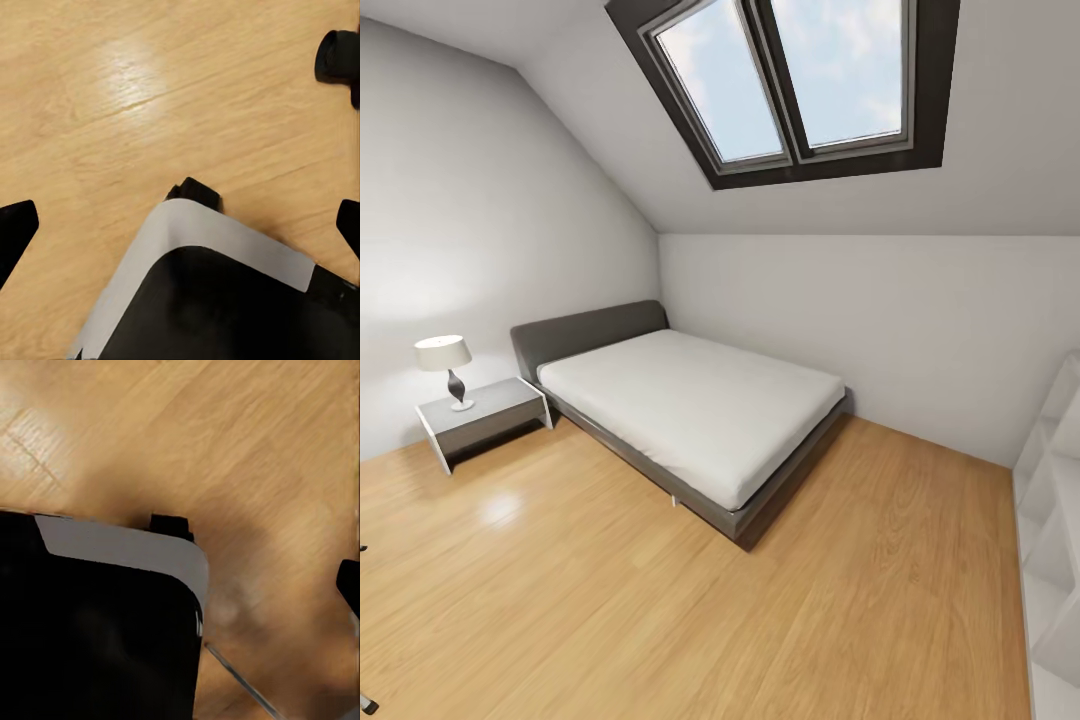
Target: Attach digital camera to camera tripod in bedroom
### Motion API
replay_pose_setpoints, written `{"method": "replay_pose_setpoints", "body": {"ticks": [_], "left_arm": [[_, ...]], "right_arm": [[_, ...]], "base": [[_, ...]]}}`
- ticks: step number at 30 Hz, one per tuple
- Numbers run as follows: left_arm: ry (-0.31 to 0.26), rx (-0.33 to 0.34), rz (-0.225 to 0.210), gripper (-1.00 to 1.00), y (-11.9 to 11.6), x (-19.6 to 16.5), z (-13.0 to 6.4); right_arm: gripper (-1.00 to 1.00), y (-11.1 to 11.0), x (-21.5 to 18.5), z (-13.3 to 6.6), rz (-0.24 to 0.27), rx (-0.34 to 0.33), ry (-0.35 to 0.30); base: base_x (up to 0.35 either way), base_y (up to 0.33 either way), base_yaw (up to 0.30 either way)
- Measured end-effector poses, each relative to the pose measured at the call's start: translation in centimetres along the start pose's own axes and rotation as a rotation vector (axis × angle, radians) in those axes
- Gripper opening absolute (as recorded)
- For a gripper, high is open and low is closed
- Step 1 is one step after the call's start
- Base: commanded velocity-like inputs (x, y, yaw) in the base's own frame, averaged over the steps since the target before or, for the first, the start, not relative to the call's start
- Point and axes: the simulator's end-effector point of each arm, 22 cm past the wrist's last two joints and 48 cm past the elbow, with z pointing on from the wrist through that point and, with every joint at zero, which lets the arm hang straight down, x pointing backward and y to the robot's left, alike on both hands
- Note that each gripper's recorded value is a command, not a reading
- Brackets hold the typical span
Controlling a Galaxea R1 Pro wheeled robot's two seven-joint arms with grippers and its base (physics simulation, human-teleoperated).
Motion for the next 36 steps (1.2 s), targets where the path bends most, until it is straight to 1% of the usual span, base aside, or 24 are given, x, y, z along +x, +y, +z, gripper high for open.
{"method": "replay_pose_setpoints", "body": {"ticks": [3, 8, 10, 13, 14, 17, 18, 24, 26, 29, 33, 34, 36], "left_arm": [[0.000, -0.010, 0.010, 1.00, 0.1, -3.0, 0.0], [0.040, -0.026, 0.035, 1.00, -0.4, -6.2, -0.6], [0.045, -0.021, 0.043, 1.00, -1.1, -7.8, -0.9], [0.029, 0.001, 0.050, 1.00, -3.2, -11.3, -1.3], [0.013, 0.019, 0.050, 1.00, -4.7, -13.9, -1.6], [-0.017, 0.056, 0.047, 1.00, -7.5, -18.2, -2.2], [-0.028, 0.083, 0.047, 1.00, -9.5, -20.6, -2.8], [-0.058, 0.170, 0.052, 1.00, -16.1, -28.0, -5.3], [-0.073, 0.200, 0.053, 1.00, -18.4, -30.1, -6.3], [-0.097, 0.241, 0.057, 1.00, -21.5, -32.6, -7.9], [-0.125, 0.285, 0.069, 1.00, -24.9, -34.2, -9.6], [-0.138, 0.298, 0.079, 1.00, -26.2, -34.5, -10.2], [-0.156, 0.302, 0.097, 1.00, -27.2, -34.9, -10.7]], "right_arm": [[1.00, -0.9, -4.7, -0.2, 0.005, 0.020, -0.059], [1.00, -2.1, -11.8, -1.5, 0.017, 0.048, -0.122], [1.00, -2.5, -14.8, -2.1, 0.024, 0.055, -0.147], [1.00, -3.1, -20.0, -3.2, 0.035, 0.063, -0.192], [1.00, -3.4, -23.5, -3.9, 0.041, 0.066, -0.225], [1.00, -3.9, -28.7, -4.9, 0.048, 0.068, -0.272], [1.00, -4.0, -31.6, -5.5, 0.051, 0.067, -0.294], [1.00, -4.6, -40.0, -7.9, 0.056, 0.064, -0.365], [1.00, -4.9, -42.2, -8.8, 0.057, 0.065, -0.390], [1.00, -5.0, -44.3, -9.7, 0.058, 0.065, -0.417], [1.00, -5.1, -45.6, -10.4, 0.061, 0.061, -0.437], [1.00, -5.0, -46.0, -10.5, 0.066, 0.057, -0.446], [1.00, -5.0, -46.4, -10.8, 0.069, 0.055, -0.464]], "base": [[0.000, 0.000, 0.000], [0.000, 0.000, 0.000], [0.000, 0.000, 0.000], [0.000, 0.000, 0.000], [0.000, 0.000, 0.000], [0.000, 0.000, 0.000], [0.000, 0.000, 0.000], [0.000, 0.000, 0.000], [0.000, 0.000, 0.000], [0.000, 0.000, 0.000], [0.000, 0.000, 0.000], [0.000, 0.000, 0.000], [0.000, 0.000, 0.000]]}}
